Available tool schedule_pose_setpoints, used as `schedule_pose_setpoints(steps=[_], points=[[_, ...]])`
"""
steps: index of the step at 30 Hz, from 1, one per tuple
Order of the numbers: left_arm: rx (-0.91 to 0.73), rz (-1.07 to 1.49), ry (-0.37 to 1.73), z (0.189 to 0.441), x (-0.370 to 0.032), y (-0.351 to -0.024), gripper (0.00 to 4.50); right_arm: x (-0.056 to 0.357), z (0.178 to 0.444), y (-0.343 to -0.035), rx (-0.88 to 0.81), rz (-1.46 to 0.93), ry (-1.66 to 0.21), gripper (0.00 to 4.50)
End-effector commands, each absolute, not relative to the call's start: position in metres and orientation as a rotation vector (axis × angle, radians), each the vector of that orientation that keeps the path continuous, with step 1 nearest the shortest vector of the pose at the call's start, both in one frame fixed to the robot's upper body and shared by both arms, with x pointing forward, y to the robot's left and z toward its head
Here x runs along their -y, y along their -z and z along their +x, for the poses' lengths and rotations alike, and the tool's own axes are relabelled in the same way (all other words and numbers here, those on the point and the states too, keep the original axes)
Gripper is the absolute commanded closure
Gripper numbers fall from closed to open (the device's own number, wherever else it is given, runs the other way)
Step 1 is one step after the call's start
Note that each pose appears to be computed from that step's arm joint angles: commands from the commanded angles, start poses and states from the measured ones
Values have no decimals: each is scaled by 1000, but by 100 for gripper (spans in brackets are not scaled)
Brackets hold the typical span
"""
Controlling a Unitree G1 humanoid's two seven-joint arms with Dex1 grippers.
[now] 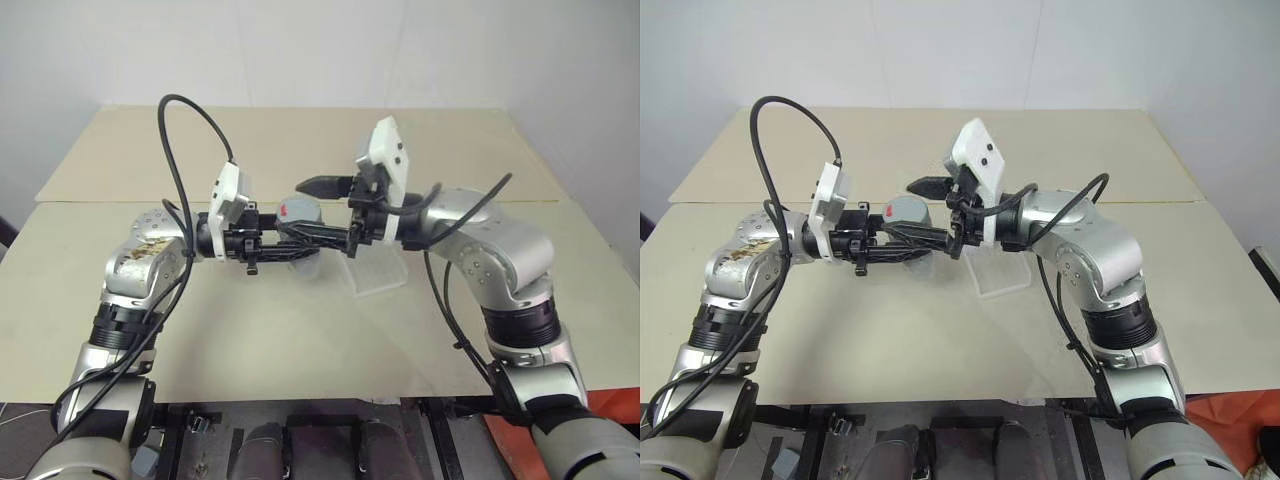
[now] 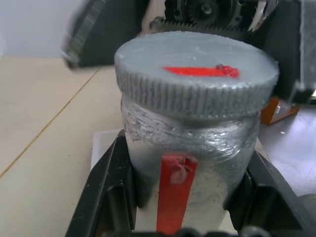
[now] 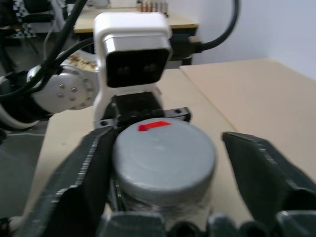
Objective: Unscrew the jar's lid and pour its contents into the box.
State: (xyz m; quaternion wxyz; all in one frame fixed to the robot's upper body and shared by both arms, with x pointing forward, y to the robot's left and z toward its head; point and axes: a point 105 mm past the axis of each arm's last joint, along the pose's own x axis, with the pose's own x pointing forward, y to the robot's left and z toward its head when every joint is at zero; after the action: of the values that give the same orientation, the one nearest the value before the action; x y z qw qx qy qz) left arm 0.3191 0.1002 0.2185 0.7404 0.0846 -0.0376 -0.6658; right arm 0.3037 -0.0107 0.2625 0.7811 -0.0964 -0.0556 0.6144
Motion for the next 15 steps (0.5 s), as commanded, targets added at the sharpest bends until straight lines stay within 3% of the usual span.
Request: schedule_pose_setpoints(steps=[1, 6, 10, 15], points=[[151, 240, 1503, 316, -95, -237, 258, 8, 303, -272, 146, -224, -1344, 172], [159, 287, 1597, 308, -96, -243, 258, 5, 301, -279, 190, -212, -1448, 173], [124, 281, 1793, 286, -98, -249, 258, 14, 270, -285, 254, -232, -1867, 173], [129, 276, 1923, 267, -89, -255, 258, 14, 263, -290, 301, -264, -2132, 173]])
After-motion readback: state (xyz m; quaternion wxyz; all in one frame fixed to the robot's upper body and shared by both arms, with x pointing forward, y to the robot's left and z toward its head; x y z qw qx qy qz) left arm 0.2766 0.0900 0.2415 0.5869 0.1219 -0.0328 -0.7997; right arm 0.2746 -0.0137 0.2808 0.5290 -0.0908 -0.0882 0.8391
